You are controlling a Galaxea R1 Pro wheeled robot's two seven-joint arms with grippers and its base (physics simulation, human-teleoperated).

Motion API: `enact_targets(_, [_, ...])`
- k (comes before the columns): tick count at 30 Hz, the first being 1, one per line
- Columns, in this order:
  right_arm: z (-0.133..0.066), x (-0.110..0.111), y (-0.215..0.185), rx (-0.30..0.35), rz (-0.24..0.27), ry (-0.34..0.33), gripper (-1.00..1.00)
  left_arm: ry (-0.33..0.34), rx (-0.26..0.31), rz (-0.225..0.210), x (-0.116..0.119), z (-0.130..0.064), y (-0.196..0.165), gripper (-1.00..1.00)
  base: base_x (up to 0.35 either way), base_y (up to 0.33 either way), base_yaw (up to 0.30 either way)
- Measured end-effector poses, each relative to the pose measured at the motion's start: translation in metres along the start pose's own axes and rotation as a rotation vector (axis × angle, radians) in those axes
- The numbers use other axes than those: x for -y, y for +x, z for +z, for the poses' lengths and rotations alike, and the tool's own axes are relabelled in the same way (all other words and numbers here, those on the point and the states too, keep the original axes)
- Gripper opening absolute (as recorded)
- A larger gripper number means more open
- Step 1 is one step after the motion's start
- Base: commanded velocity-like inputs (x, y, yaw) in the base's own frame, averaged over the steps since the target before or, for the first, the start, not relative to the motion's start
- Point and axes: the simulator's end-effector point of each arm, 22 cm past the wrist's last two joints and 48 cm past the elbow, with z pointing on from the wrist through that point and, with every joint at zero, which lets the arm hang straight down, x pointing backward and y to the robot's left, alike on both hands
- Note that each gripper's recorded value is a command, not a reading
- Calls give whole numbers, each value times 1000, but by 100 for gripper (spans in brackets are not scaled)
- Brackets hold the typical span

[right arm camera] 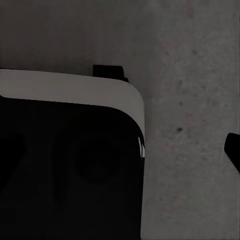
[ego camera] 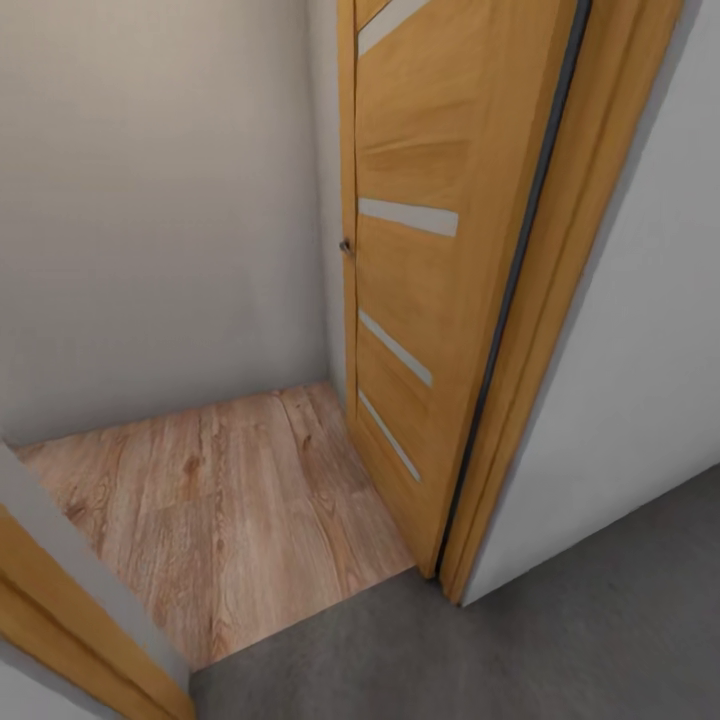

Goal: Move the two storage containers from the living room to the garage. In the garage, place one container on the floor and stack the other container on top of it (either order is fine).

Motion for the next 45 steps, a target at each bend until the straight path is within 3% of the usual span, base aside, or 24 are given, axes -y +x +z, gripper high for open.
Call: enact_targets(45, [0,0,0,0,1,0,100,0,0,-4,0,0,0,100,148,0,0])
